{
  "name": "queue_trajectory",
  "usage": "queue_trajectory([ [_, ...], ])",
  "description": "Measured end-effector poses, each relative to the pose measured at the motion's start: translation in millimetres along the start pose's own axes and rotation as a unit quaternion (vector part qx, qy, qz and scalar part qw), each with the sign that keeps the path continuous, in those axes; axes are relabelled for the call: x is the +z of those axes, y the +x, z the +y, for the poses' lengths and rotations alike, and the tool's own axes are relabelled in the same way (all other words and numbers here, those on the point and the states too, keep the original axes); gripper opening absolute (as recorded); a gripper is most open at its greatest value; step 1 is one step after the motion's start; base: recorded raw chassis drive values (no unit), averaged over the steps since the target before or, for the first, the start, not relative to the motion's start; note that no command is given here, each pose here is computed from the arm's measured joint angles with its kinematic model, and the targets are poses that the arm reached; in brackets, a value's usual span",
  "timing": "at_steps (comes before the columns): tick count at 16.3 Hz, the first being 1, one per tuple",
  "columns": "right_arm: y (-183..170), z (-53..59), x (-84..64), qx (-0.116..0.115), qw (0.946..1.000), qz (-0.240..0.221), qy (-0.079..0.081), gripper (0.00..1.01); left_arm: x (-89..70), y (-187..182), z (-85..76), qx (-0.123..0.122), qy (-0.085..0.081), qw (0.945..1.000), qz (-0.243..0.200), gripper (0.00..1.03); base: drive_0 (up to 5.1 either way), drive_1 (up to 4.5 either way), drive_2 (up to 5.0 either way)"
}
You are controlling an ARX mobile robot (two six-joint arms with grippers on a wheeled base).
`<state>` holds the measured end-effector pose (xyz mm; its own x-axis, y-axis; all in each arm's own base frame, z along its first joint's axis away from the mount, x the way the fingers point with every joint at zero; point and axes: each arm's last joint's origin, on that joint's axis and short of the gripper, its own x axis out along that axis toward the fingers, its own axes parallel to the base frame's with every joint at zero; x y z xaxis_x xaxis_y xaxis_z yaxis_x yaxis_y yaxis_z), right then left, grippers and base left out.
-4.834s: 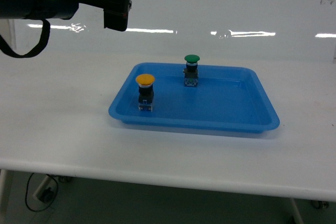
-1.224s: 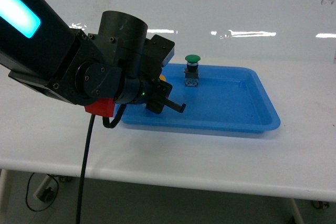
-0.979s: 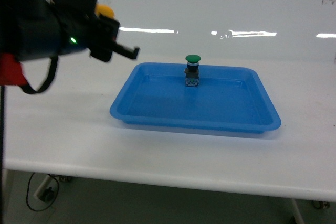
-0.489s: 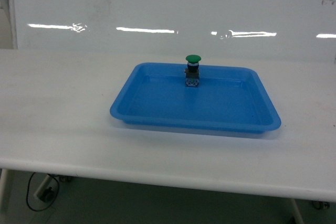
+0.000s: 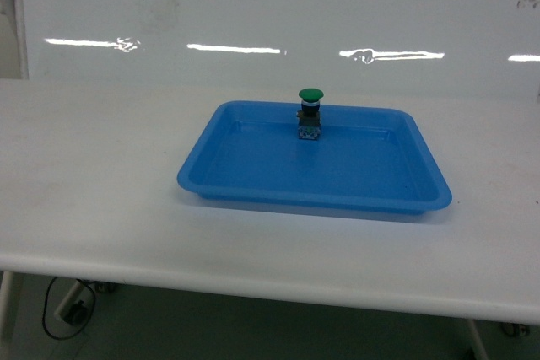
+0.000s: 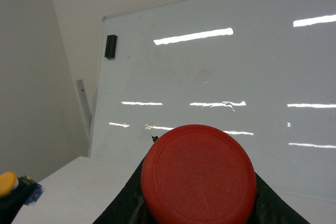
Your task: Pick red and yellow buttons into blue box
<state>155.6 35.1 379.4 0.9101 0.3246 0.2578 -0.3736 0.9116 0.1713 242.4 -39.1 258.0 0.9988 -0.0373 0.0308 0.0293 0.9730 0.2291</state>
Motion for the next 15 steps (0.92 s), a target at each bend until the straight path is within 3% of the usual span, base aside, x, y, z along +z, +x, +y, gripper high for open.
queue_trajectory([
  [3,-11.8,-2.8,-17.7,-0.023,0.9991,0.034,0.002,0.28,-4.5,-3.0,1.6,-0.014,-0.002,0.9999,0.008,0.24,0.0,0.0,0.0],
  [5,-16.8,-1.7,-28.3,-0.029,0.998,0.056,0.005,0.28,-4.5,-6.5,6.9,-0.005,-0.008,0.9999,0.01,0.24,0.0,0.0,0.0],
  [12,-26.3,6.9,-35.1,-0.018,0.9979,0.062,-0.001,0.28,-10.0,-16.8,14.1,0.007,-0.008,0.9997,0.022,0.24,0.0,0.0,0.0],
  [15,-26.8,8.8,-49.4,-0.02,0.9966,0.079,-0.014,0.28,-13.1,-17.3,13.6,0.005,-0.007,0.9995,0.03,0.24,0.0,0.0,0.0],
])
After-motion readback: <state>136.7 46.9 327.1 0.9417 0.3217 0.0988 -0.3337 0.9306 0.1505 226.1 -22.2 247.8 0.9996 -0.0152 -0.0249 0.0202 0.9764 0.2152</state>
